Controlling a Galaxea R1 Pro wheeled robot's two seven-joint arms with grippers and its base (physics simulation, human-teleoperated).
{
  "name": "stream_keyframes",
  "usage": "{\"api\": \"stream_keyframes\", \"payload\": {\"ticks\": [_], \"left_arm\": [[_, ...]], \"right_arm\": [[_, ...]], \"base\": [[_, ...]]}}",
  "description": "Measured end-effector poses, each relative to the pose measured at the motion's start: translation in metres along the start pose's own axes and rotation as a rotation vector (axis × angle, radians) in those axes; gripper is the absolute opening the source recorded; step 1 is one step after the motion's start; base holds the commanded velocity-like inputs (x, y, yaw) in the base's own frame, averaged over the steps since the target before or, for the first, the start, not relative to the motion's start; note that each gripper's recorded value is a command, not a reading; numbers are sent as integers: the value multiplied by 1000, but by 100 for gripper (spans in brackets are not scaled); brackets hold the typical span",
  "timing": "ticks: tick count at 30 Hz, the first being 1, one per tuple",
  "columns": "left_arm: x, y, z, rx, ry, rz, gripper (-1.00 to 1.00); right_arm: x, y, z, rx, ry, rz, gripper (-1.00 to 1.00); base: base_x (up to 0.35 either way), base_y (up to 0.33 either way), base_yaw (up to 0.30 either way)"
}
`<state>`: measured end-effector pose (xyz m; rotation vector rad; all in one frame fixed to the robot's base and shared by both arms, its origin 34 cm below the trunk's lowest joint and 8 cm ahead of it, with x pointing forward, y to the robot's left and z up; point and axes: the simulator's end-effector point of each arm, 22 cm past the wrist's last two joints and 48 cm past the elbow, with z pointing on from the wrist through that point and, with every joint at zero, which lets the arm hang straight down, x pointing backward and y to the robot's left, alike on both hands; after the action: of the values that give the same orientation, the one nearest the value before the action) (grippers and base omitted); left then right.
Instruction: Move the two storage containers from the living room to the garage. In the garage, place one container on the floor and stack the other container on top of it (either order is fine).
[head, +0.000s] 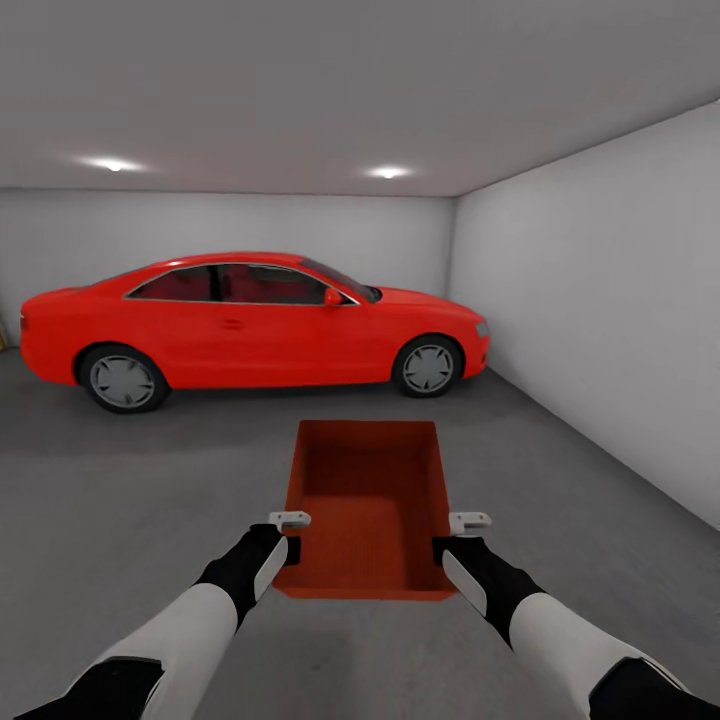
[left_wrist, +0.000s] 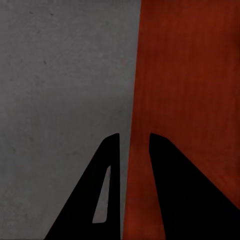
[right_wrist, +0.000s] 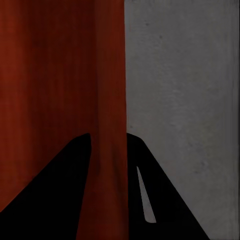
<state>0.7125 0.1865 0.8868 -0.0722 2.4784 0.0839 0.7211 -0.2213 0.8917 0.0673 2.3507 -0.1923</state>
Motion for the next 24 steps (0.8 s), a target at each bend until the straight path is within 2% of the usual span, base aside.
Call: {"api": "stream_keyframes", "payload": {"ticks": [24], "left_arm": [[0, 0, 0, 0, 0, 0, -100]], "right_arm": [[0, 0, 0, 0, 0, 0, -100]], "base": [[323, 0, -243]]}}
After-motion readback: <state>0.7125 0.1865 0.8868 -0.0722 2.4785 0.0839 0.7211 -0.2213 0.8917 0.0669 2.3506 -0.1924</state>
